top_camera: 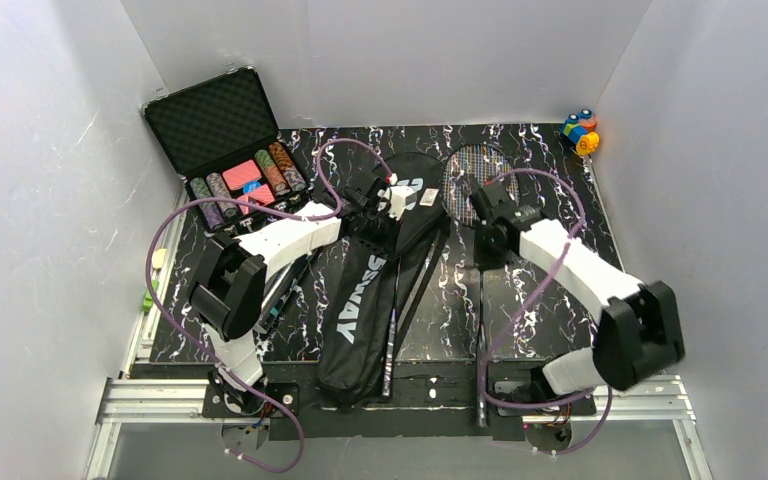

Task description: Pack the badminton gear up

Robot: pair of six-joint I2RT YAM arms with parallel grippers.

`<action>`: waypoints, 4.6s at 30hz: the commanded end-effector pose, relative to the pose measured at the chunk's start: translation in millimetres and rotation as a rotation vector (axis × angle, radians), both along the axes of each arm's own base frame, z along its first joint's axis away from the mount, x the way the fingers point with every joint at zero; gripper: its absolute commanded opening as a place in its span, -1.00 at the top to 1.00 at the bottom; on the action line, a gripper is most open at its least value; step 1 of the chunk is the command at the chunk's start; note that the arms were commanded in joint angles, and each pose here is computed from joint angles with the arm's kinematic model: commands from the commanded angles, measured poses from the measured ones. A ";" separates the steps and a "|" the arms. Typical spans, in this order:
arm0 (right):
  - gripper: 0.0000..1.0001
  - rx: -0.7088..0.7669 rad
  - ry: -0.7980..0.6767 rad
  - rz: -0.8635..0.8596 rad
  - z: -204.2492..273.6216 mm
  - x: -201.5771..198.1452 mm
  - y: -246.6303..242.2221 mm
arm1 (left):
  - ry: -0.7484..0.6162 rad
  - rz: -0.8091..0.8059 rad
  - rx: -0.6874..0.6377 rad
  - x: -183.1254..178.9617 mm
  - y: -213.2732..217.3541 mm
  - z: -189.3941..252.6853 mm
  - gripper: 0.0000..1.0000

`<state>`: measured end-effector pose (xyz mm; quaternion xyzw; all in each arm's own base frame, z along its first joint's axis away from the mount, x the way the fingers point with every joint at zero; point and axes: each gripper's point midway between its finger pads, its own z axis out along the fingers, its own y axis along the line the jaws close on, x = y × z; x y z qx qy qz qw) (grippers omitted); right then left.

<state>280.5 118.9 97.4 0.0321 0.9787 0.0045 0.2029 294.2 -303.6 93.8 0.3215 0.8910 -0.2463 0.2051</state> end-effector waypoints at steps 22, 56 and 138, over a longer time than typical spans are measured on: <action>0.97 0.198 0.333 0.213 -18.4 -216.3 64.2 | -0.088 0.003 -0.099 21.3 -19.8 51.5 1.00; 0.97 0.239 0.011 0.206 -19.6 -56.7 171.9 | -0.025 -0.031 -0.099 -3.0 -11.4 43.7 1.00; 0.32 0.885 0.103 0.233 -8.9 -49.7 251.3 | 0.029 -0.048 -0.122 -18.3 -14.2 39.7 1.00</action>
